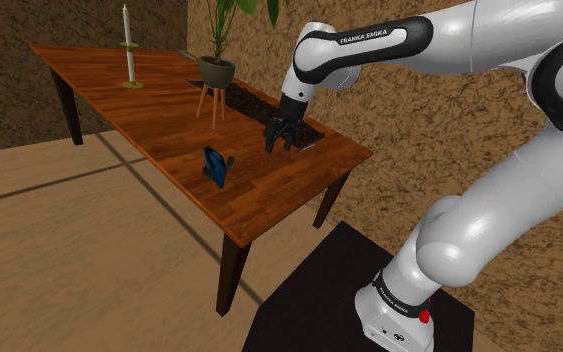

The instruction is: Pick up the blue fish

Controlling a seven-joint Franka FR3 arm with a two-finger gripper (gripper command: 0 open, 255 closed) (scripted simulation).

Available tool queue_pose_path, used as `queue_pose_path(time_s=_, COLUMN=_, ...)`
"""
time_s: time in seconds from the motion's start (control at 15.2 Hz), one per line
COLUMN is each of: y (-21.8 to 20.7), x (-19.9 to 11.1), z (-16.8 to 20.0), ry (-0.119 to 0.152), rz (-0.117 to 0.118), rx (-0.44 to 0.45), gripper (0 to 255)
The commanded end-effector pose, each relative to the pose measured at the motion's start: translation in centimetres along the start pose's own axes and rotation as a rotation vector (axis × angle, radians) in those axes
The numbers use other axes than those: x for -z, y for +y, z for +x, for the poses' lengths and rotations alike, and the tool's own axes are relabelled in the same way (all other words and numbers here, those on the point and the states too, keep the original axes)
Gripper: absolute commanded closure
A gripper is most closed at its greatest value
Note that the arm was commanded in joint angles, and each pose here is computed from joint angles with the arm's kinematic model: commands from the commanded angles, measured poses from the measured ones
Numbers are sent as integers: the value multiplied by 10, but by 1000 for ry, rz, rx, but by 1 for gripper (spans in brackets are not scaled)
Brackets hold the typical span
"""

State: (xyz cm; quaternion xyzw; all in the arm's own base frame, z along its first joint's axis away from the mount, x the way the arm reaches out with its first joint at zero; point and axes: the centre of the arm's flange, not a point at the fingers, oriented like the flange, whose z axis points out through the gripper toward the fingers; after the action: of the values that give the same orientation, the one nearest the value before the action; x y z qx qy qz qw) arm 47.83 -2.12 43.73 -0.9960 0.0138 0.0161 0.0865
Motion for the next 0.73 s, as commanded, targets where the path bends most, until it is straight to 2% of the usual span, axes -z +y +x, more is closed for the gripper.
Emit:
queue_pose_path(time_s=0.0, y=4, x=-12, z=24, ry=16, rz=31, rx=-20, gripper=0)
queue_pose_path(time_s=0.66, y=24, x=-71, z=132, ry=85, rz=182, rx=-112, gripper=0)
